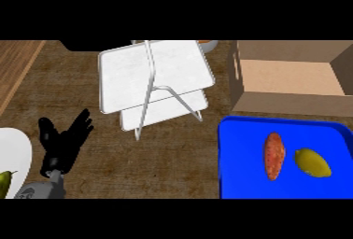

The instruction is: Pick the lemon from the tray and place it in the tiered shelf

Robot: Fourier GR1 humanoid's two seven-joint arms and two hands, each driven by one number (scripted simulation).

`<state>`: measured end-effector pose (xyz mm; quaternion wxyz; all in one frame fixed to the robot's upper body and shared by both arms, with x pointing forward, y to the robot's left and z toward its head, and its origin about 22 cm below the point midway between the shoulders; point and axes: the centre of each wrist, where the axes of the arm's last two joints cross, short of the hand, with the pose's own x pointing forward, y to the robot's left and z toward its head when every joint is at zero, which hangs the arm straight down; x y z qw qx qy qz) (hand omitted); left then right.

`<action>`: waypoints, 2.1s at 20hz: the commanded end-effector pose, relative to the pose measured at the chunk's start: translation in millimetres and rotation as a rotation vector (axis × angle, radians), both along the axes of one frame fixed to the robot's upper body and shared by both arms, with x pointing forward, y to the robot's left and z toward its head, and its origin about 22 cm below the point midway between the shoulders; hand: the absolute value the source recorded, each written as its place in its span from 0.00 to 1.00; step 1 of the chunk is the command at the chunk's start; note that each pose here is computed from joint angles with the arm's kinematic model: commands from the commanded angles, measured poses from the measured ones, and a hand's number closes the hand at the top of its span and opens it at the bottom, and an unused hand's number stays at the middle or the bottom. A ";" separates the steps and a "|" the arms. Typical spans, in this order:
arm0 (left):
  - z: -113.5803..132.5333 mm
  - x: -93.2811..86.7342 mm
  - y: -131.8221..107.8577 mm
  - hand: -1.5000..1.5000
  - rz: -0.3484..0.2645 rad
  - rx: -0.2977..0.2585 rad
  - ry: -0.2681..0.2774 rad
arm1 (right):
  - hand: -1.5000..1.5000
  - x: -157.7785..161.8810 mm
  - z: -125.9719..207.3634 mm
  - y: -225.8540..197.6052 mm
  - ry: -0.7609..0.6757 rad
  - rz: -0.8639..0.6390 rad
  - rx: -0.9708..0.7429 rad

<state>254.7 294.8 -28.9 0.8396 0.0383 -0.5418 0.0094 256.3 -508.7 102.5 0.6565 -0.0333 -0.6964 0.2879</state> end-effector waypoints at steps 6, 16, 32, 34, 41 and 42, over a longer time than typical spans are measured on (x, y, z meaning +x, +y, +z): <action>-7.6 -6.2 -21.4 0.50 0.002 -0.032 0.030 | 0.00 -3.2 39.2 -13.4 0.098 0.311 -0.123; 2.2 -4.2 -9.0 0.50 0.030 -0.008 0.034 | 0.00 24.7 55.4 53.6 0.118 0.222 -0.362; 1.1 -12.4 3.8 0.50 0.033 -0.004 0.029 | 0.00 16.8 7.8 113.8 0.210 0.204 -0.646; 0.7 0.5 -0.7 0.50 0.047 -0.001 0.029 | 0.00 -5.1 7.5 138.2 0.209 0.190 -0.673; -5.1 -18.7 -1.5 0.50 0.035 -0.011 0.035 | 0.00 -20.3 -3.8 117.9 0.188 0.111 -0.723; 0.1 -8.8 1.1 0.50 0.034 0.000 0.023 | 0.00 -9.3 -30.3 114.1 0.205 0.106 -0.711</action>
